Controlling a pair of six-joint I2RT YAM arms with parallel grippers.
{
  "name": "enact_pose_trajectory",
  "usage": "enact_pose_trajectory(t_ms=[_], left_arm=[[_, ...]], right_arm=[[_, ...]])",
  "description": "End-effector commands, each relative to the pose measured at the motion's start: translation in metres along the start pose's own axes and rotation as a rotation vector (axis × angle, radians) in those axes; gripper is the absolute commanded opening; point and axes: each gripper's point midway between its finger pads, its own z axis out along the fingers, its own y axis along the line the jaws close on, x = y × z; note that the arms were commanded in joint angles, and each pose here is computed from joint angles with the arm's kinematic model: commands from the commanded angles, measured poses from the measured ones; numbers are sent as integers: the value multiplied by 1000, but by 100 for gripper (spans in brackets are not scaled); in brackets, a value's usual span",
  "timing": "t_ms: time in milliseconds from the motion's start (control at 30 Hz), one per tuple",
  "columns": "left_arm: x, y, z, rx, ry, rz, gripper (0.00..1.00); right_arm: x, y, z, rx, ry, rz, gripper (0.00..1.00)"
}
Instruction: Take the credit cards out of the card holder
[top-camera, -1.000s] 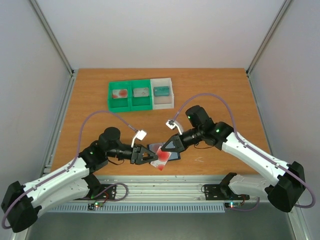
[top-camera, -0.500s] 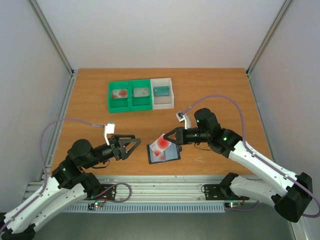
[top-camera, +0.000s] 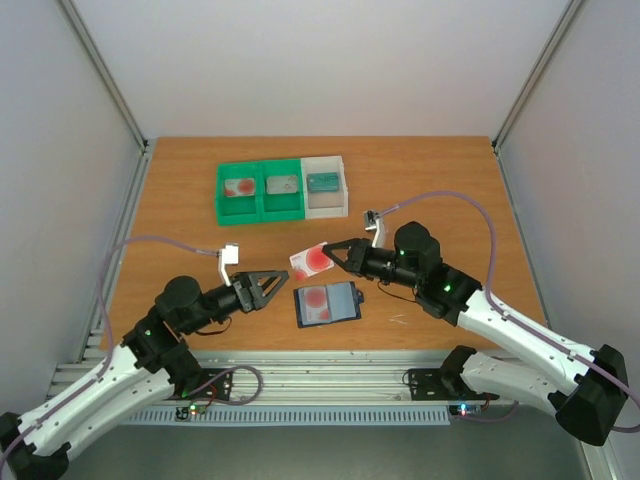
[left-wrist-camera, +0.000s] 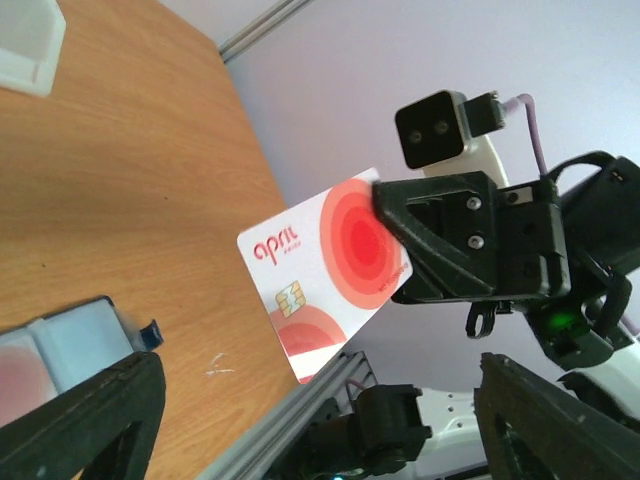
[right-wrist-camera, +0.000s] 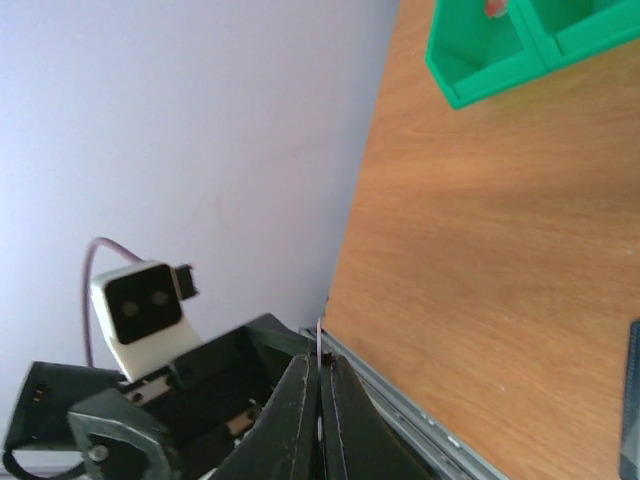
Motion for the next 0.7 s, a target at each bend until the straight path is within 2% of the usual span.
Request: enact_pose_trajectory(t_ms=[0,433,500,600,667], left_arm=[[-9,-22,10,129,-39,-47,83],[-9,-41,29,285,-7,-154,41],[-11,-44,28,309,-18,-169,30],[-12,-38,29,295,-30,-186,8],[-11,-36,29,291,-35,-185,1]], right_arm=[[-22,22,-5,-84,-145,35,1],[-17,29,-2,-127,-154,67,1],[-17,29,-2,-127,-156,67,1],[-17,27,-3,-119,-162,65,1],[-16,21,-2,-101,-161,70,1]])
